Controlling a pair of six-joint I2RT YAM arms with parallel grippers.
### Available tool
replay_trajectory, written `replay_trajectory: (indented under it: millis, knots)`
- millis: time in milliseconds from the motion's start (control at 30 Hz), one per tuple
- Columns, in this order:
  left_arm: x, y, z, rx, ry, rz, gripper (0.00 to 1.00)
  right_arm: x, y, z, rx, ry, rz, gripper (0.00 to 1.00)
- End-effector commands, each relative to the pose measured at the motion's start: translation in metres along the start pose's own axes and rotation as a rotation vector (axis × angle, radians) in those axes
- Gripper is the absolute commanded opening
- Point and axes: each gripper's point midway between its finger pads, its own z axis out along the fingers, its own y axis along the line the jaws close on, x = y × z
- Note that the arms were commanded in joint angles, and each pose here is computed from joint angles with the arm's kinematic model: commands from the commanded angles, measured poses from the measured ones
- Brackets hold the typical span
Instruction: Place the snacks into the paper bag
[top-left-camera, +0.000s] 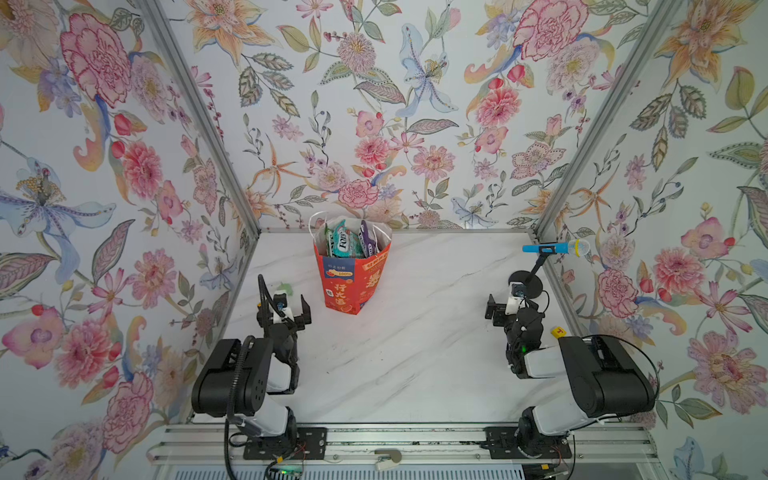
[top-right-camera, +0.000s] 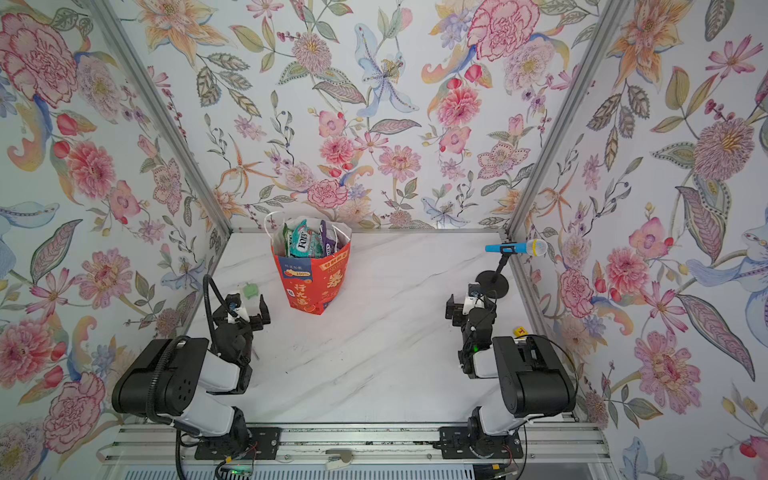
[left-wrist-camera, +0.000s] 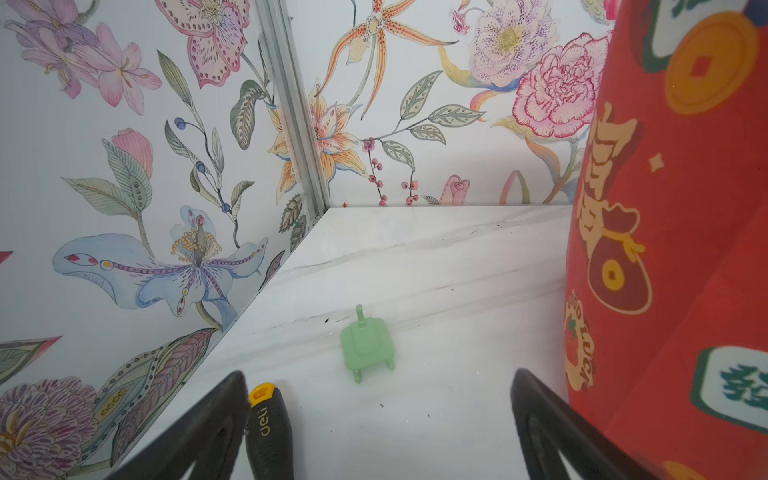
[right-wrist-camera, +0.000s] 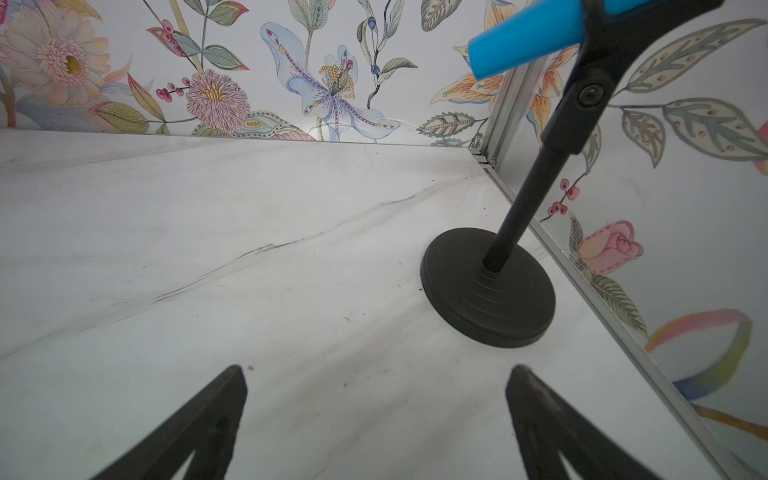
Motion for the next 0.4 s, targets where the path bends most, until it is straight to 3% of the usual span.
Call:
replay_trajectory:
  millis: [0,367]
  knots:
    - [-0.0148,0.0026,0.0000,-0.028,-0.061,-0.001,0.99,-0.0079,0.0007,0.0037,-0.013,-0.017,0.017,0.99]
    - [-0.0128,0.0014,0.0036,-0.055,-0.039,0.018,0.99,-0.0079,0.0032,0.0016,-0.053,-0.026,0.026,0.99]
